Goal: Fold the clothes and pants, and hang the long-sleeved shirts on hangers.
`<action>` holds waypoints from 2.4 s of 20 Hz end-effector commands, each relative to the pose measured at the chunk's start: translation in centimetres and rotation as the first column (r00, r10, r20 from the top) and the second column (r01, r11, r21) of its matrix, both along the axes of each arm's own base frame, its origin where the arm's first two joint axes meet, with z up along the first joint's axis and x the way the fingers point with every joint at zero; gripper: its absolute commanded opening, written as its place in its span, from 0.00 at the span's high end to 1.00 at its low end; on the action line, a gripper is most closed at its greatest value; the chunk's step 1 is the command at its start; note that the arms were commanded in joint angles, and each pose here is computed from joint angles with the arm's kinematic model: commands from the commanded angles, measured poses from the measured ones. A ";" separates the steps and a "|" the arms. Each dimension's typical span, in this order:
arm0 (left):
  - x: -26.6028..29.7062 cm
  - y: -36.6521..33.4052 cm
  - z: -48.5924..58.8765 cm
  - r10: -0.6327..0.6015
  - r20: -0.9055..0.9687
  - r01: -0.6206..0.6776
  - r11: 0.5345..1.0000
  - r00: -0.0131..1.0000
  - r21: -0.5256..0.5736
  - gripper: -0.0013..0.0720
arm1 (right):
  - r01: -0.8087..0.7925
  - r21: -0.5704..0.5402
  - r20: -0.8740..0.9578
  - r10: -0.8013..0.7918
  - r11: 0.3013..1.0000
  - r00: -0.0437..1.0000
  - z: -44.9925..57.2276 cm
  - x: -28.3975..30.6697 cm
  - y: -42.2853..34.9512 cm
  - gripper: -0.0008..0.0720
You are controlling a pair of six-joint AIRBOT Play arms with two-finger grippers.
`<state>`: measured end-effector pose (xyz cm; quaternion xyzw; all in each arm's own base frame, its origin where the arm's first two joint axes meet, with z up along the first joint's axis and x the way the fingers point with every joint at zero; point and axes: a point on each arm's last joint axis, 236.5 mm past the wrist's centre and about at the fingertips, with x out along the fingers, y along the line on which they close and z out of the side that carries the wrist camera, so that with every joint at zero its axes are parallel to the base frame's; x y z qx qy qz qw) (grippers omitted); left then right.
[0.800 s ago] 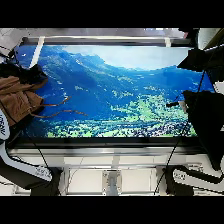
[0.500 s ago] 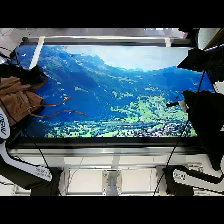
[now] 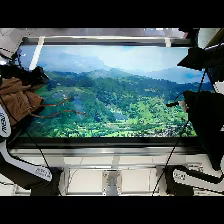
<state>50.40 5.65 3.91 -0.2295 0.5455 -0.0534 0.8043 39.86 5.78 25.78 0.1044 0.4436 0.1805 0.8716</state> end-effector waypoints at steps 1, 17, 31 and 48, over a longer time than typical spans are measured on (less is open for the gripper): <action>0.0 0.0 -0.4 0.000 -0.007 0.000 1.000 1.000 -0.002 0.49 | 0.060 0.027 0.142 -0.063 0.998 0.988 2.3 2.9 -0.5 0.93; -11.6 25.5 -0.9 0.400 -0.146 -0.253 0.781 0.905 0.571 0.06 | 0.066 0.116 0.311 -0.100 0.991 0.945 5.8 6.0 1.2 0.28; -19.0 30.4 -7.3 0.560 -0.245 -0.538 0.829 0.792 0.156 0.03 | -0.162 0.081 0.146 0.149 0.983 0.978 -1.5 6.2 12.1 0.27; -5.1 -2.1 25.0 -0.007 0.622 0.324 0.858 0.783 -0.399 0.97 | -0.140 -0.100 0.210 0.158 0.985 0.965 6.9 -2.4 6.6 0.38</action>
